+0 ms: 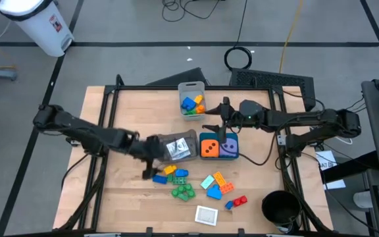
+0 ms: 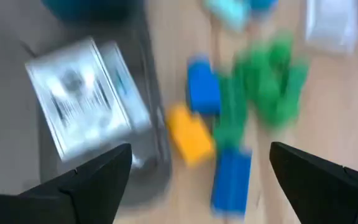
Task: Pick & Place Toys
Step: Adjust the black bin
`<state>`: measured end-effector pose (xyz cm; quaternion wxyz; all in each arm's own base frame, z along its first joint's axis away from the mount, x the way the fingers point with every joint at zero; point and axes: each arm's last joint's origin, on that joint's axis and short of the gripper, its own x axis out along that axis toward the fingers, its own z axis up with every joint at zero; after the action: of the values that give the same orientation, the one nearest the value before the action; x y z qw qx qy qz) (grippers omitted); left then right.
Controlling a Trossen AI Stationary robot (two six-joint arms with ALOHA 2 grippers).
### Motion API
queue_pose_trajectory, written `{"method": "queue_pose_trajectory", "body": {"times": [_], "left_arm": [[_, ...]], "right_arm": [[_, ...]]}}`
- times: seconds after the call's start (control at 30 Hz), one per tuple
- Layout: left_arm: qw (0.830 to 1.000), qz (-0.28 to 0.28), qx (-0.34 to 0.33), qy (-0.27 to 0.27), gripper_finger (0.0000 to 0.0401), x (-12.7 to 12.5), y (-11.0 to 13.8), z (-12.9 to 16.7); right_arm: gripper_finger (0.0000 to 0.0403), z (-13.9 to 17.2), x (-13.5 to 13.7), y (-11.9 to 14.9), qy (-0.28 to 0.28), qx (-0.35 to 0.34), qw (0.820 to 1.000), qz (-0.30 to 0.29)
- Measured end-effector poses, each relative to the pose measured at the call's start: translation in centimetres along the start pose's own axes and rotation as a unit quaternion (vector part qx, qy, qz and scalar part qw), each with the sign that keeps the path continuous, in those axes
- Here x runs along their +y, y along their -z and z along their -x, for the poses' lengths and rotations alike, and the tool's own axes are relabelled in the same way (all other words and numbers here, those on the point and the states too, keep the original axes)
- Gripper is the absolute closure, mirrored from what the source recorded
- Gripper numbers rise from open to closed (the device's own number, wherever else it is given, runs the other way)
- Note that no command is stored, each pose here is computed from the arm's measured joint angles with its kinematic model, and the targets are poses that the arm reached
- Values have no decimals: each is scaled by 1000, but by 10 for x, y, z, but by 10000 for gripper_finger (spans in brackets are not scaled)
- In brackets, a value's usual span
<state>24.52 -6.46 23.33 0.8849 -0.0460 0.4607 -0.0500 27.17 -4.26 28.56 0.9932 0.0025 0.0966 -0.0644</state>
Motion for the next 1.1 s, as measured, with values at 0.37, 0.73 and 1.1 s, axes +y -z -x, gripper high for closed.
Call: {"method": "queue_pose_trajectory", "body": {"times": [0.37,0.73,1.1], "left_arm": [[991,-43,93,-86,13,-32,26,-39],[988,-57,80,-119,13,-31,26,-46],[975,-84,71,-191,13,-28,2,-22]], "right_arm": [[138,0,0,-1,0,-7,1000,-2],[138,0,0,-2,0,-10,1000,-1],[138,0,0,-2,1,-9,1000,0]]}}
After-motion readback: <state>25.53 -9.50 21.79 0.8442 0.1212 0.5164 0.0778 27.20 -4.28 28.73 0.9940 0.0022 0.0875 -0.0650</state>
